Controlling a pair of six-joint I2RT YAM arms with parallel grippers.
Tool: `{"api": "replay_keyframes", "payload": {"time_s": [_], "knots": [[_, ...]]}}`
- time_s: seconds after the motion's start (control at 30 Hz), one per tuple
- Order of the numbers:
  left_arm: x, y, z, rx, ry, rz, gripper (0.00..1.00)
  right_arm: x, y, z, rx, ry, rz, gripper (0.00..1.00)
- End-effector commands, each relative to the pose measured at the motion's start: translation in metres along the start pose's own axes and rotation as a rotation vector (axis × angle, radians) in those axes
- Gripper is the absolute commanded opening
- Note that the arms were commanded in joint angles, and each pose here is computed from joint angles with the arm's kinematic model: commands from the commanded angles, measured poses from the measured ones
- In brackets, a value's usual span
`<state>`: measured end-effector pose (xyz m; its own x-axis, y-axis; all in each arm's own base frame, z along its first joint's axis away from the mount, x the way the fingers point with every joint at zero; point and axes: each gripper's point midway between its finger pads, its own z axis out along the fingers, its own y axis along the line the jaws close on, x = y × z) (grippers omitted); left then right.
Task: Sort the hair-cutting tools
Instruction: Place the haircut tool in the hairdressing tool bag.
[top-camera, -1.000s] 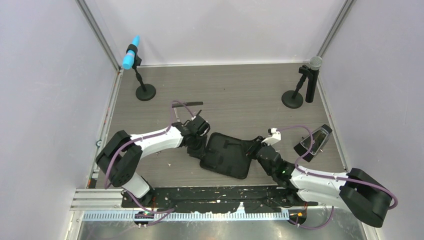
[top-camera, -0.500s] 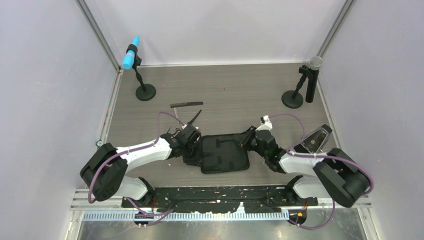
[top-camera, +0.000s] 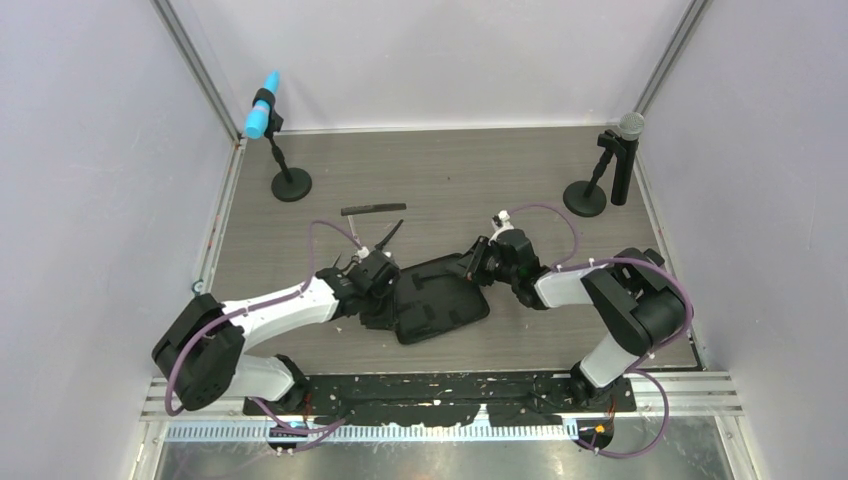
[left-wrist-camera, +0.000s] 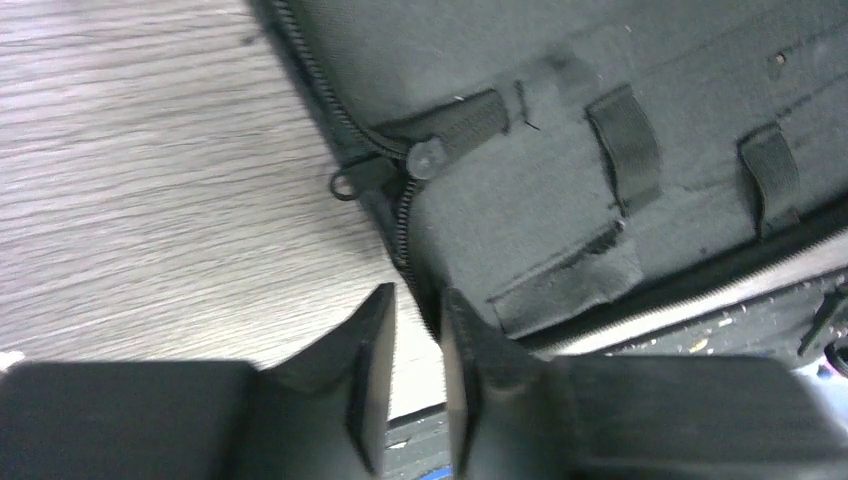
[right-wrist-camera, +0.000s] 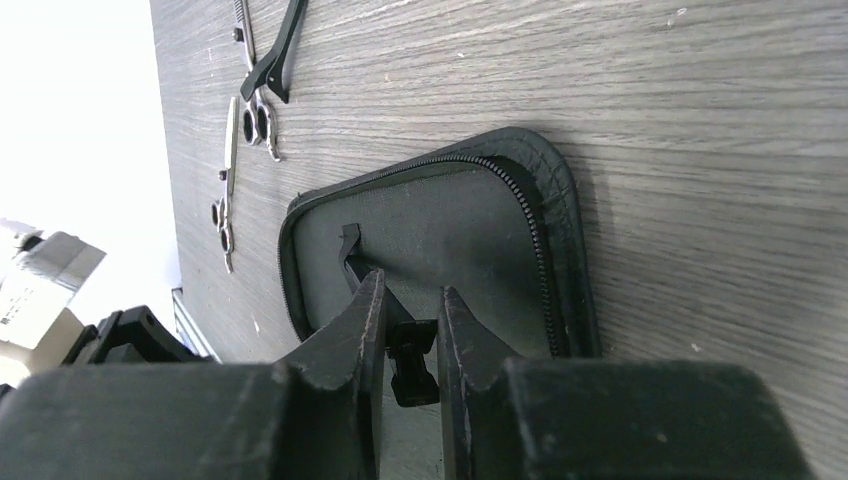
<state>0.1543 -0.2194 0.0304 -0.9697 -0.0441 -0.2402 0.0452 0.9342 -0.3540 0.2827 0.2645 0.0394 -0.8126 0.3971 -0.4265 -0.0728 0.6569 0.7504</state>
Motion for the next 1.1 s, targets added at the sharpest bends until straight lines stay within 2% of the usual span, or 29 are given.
{"api": "replay_keyframes", "payload": {"time_s": [0.0,0.1,0.23,0.43,0.57,0.8,0.93,1.07], "knots": [[-0.026,0.018,-0.016,-0.114,-0.141,0.009,0.37,0.06,-0.056,-0.012,0.146,0.254,-0.029,0.09],[-0.046,0.02,-0.031,-0.142,-0.238,-0.003,0.46,0.062,-0.055,-0.013,0.133,0.271,-0.04,0.07],[-0.069,0.018,-0.039,-0.136,-0.307,-0.035,0.49,0.063,-0.053,-0.014,0.12,0.281,-0.048,0.05],[-0.094,0.014,-0.027,-0.159,-0.296,-0.034,0.49,0.065,-0.049,-0.014,0.099,0.293,-0.054,0.05],[-0.1,0.02,-0.014,-0.235,-0.266,-0.007,0.46,0.065,-0.048,-0.015,0.088,0.298,-0.057,0.05],[-0.095,0.029,0.014,-0.299,-0.173,0.049,0.26,0.068,-0.042,-0.015,0.05,0.328,-0.09,0.05],[-0.093,0.03,0.017,-0.306,-0.138,0.098,0.13,0.07,-0.037,-0.015,0.024,0.369,-0.126,0.05],[-0.094,0.028,0.013,-0.285,-0.142,0.15,0.07,0.066,-0.035,-0.013,0.025,0.391,-0.186,0.06]]}}
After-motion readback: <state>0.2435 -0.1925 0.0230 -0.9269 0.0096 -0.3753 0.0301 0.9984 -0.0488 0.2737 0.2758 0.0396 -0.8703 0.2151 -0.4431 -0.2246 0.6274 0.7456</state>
